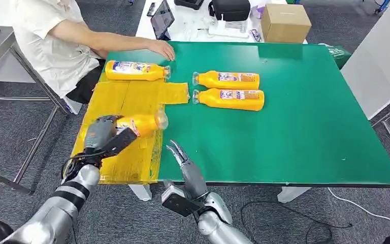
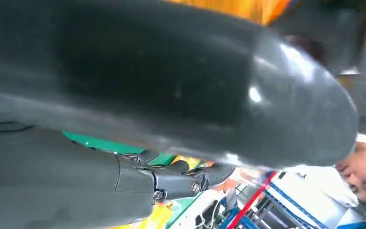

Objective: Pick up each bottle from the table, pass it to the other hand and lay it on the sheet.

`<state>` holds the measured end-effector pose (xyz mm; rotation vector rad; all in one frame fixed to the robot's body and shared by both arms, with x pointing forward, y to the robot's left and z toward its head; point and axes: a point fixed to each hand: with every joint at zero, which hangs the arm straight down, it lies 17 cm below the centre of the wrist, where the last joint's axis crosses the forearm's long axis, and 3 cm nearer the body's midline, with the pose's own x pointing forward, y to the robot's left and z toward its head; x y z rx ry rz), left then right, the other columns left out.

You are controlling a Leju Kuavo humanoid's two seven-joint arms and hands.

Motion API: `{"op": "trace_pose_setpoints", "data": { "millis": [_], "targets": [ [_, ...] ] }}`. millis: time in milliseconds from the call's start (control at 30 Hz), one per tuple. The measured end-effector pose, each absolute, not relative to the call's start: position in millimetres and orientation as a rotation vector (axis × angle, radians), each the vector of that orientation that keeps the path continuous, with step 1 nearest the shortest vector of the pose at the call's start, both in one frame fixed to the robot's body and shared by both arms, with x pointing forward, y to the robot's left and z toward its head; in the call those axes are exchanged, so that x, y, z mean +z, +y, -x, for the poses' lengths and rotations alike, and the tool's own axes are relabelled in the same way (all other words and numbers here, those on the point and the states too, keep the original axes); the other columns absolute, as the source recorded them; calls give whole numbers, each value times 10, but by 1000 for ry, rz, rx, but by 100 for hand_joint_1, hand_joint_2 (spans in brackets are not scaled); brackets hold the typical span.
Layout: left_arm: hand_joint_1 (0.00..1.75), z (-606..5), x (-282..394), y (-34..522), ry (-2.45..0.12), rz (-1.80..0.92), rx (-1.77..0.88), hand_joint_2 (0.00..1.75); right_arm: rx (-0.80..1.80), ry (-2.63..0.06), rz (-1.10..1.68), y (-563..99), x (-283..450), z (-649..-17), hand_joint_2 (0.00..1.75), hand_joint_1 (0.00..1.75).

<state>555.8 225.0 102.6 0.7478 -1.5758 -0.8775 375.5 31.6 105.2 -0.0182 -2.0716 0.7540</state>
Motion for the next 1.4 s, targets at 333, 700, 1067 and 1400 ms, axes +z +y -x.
{"op": "trace_pose_setpoints", "data": {
  "millis": [333,700,1067,1400],
  "targets": [
    [175,-5704,688,2114,-1390,-579,-1043,175,703,-2106,-87,452,1282,-3694,0,0],
    [80,-5741,663,2099,-1358,-554,-1054,175,727,-2139,-139,593,1387,-3564,0,0],
    [0,-5582,582,1831,-1408,-384,-1120,175,731,-2129,-174,644,1343,-3467,0,0],
    [0,-5563,1003,1702,-1609,-554,-1165,175,729,-2100,-160,562,1193,-3404,0,0]
  ]
}}
